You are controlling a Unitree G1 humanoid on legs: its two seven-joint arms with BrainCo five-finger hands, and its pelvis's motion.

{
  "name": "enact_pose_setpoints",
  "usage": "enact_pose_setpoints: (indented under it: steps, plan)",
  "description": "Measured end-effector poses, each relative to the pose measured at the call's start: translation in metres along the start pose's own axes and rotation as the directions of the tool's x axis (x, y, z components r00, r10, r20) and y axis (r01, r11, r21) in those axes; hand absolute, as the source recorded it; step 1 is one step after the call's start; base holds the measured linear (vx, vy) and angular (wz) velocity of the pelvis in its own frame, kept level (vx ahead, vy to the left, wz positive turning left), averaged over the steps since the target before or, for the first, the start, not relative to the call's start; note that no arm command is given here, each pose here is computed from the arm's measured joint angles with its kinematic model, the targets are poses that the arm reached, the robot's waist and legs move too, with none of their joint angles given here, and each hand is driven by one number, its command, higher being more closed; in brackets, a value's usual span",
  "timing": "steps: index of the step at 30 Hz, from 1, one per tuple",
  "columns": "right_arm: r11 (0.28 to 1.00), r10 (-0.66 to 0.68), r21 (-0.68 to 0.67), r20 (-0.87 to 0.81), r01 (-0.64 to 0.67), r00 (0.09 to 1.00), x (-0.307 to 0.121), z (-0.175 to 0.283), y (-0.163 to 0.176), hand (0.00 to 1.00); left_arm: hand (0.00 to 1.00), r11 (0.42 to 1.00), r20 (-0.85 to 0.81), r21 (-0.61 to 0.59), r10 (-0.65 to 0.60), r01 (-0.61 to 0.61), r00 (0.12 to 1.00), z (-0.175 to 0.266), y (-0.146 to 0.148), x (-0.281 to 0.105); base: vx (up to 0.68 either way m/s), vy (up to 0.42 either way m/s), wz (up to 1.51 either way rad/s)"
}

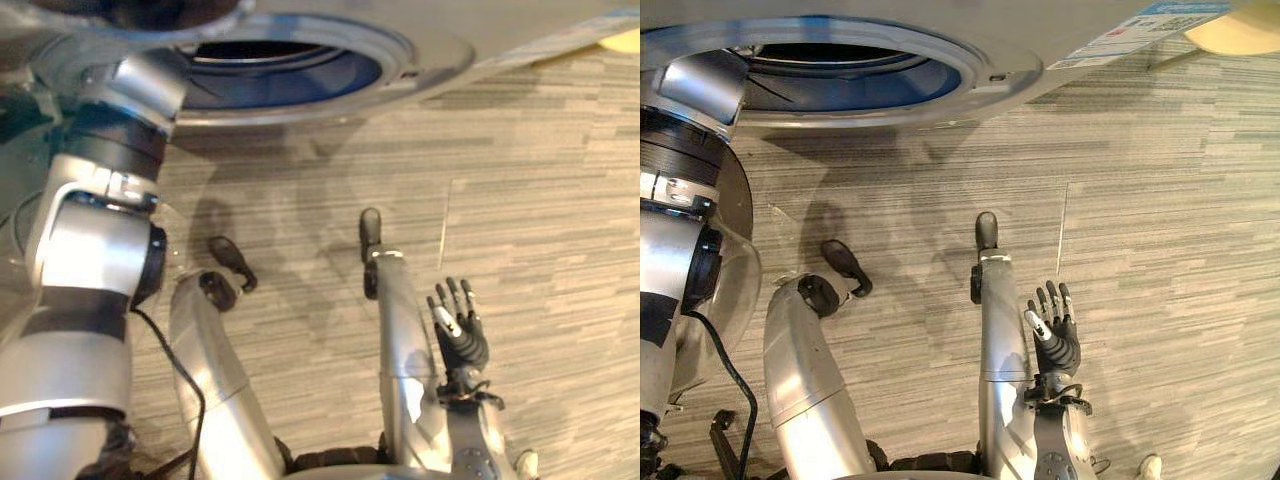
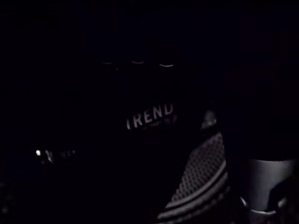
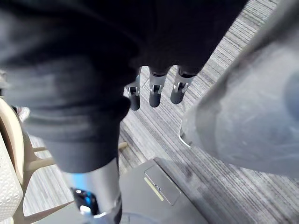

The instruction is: Pick up the laundry basket with both hands and put the clothes into the washing machine.

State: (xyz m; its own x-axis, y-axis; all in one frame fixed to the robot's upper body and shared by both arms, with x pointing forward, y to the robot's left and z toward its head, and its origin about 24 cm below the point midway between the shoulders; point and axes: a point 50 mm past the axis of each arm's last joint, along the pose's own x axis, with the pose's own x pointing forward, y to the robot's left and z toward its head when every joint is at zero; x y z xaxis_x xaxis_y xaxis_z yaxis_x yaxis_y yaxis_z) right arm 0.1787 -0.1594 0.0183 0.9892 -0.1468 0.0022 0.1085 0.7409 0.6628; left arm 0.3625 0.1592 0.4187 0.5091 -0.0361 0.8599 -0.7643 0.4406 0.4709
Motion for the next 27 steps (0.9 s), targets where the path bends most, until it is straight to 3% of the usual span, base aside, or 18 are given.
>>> enact_pose_setpoints:
  steps: [1, 5, 13, 20, 27]
  plan:
    - [1.0, 0.0, 0.0, 0.0, 0.0, 1.0, 0.0, 0.0, 0.0, 0.0, 0.0, 0.994, 0.042, 0.091, -0.063, 0.059, 0.997, 0.004, -0.006, -0.001, 0.0, 0.037, 0.02]
    - [1.0, 0.002, 0.003, -0.005, -0.002, 1.0, 0.0, 0.0, 0.0, 0.0, 0.0, 0.986, 0.002, 0.104, -0.133, 0.132, 0.991, -0.004, -0.008, -0.001, 0.0, 0.0, 0.0]
    - [1.0, 0.007, 0.009, -0.04, -0.006, 0.999, 0.0, -0.004, 0.001, 0.0, 0.0, 0.964, -0.266, -0.233, -0.19, 0.128, 0.945, -0.051, -0.019, -0.022, 0.0, 0.0, 0.0]
    - [1.0, 0.017, 0.01, -0.035, -0.017, 0.999, 0.0, -0.004, 0.004, 0.0, 0.0, 0.878, -0.381, -0.478, -0.217, 0.009, 0.899, -0.066, -0.046, -0.06, 0.0, 0.007, 0.15]
    - [0.999, 0.024, -0.028, -0.012, -0.025, 1.0, 0.002, -0.001, 0.006, 0.0, 0.0, 0.826, -0.416, -0.561, -0.221, -0.057, 0.882, -0.063, -0.072, -0.111, 0.01, -0.015, 0.15]
